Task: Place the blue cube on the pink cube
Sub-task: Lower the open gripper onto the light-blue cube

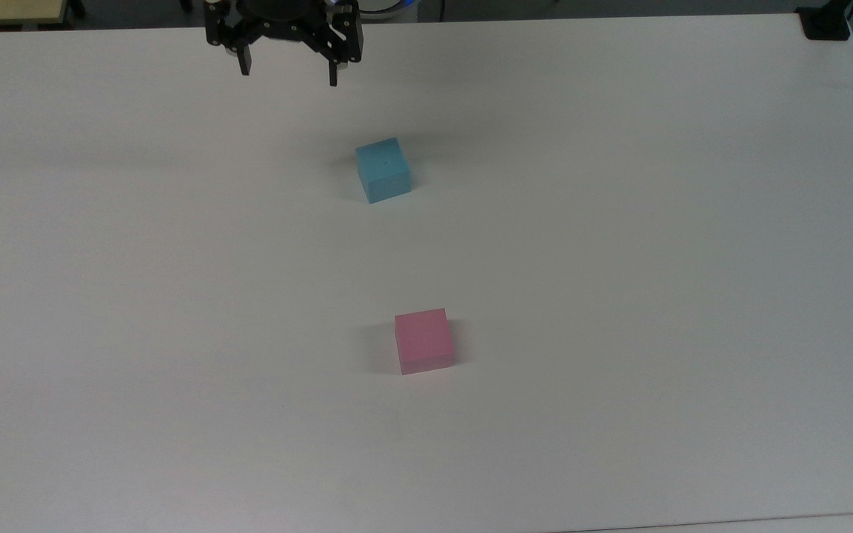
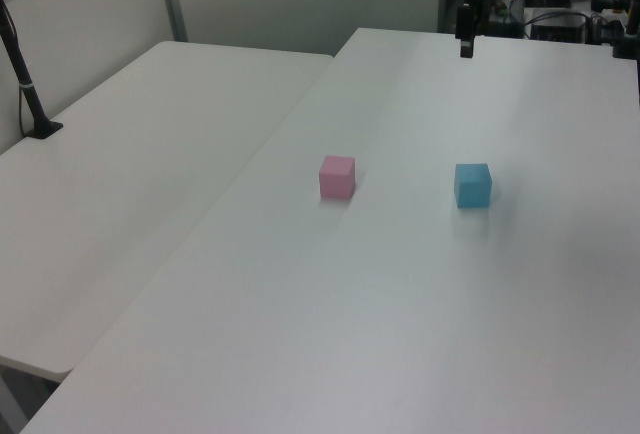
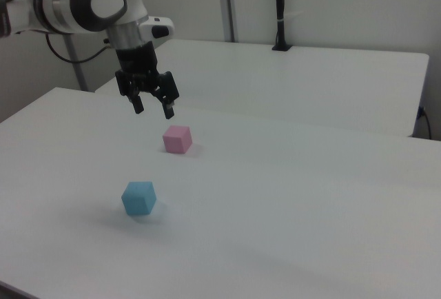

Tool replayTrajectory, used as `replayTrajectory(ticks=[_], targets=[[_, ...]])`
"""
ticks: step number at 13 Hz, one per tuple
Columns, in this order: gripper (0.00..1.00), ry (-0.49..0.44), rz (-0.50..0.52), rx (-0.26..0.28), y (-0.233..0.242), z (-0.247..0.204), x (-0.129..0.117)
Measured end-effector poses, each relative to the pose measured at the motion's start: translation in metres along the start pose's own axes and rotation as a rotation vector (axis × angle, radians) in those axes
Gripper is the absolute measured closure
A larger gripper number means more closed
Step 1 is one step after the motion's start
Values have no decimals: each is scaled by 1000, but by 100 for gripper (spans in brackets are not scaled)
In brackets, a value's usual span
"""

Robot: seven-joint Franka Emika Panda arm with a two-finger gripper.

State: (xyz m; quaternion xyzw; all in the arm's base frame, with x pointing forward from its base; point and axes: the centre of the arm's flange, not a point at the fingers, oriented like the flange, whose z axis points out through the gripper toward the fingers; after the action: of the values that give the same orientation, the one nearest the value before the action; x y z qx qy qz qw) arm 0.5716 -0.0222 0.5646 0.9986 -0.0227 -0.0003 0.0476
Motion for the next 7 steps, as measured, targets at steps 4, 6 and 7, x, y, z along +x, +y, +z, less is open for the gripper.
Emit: replayTrajectory(ticks=[4, 6, 7], targets=[[0, -3, -7, 0, -1, -3, 1], [0, -6, -14, -1, -1, -1, 2], [0, -7, -15, -1, -1, 0, 2]])
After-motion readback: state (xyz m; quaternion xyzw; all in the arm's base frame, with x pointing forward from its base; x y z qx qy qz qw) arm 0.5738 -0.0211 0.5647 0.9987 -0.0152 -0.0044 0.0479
